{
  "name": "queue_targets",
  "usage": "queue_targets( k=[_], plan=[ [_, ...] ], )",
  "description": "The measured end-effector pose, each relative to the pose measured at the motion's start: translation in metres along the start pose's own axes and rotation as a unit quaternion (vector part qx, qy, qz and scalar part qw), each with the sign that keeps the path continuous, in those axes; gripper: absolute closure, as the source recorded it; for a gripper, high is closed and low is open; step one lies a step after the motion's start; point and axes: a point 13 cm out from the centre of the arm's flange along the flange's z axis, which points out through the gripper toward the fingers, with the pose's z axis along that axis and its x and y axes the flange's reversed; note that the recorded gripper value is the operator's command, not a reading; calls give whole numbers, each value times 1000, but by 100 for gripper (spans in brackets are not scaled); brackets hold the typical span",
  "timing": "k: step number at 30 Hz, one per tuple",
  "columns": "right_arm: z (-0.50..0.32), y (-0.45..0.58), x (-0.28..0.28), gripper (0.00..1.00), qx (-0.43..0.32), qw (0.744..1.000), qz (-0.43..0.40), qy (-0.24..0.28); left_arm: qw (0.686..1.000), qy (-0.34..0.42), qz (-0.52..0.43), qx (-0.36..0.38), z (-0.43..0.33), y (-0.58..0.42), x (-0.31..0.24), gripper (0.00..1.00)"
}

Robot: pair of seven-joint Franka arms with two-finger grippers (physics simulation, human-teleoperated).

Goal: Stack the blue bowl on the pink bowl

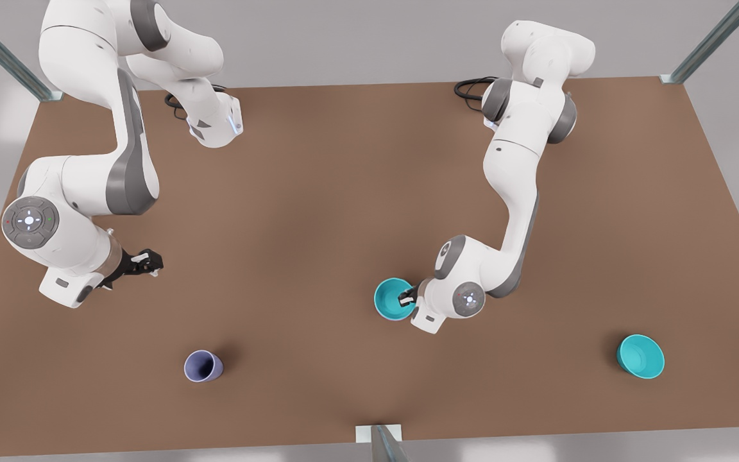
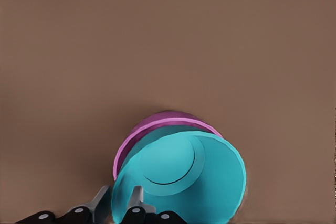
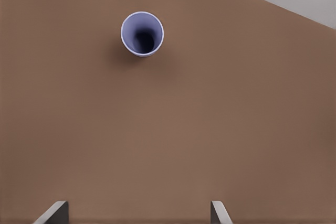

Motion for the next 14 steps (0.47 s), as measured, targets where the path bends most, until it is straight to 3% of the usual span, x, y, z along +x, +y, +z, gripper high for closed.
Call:
queue_targets(
  k=[2,5,7,9,11,14],
  plan=[
    [0,0,0,0,0,1000,0,0,1000,-7,-19,9,-34,17,-17,0],
    [-1,0,0,0,0,1000,-1,-1,990,-126,-59,6,-282,144,-56,0],
    [-1,0,0,0,0,1000,-1,-1,985,-155,-63,-26,-364,213,-37,0],
    [0,0,0,0,0,1000,-2,0,986,-147,-51,-50,-403,249,2,0],
    [0,0,0,0,0,1000,-2,0,987,-121,-32,-100,-391,284,77,0],
    [0,0,0,0,0,1000,-2,0,987,-107,-18,-116,-383,312,101,0]
  ],
)
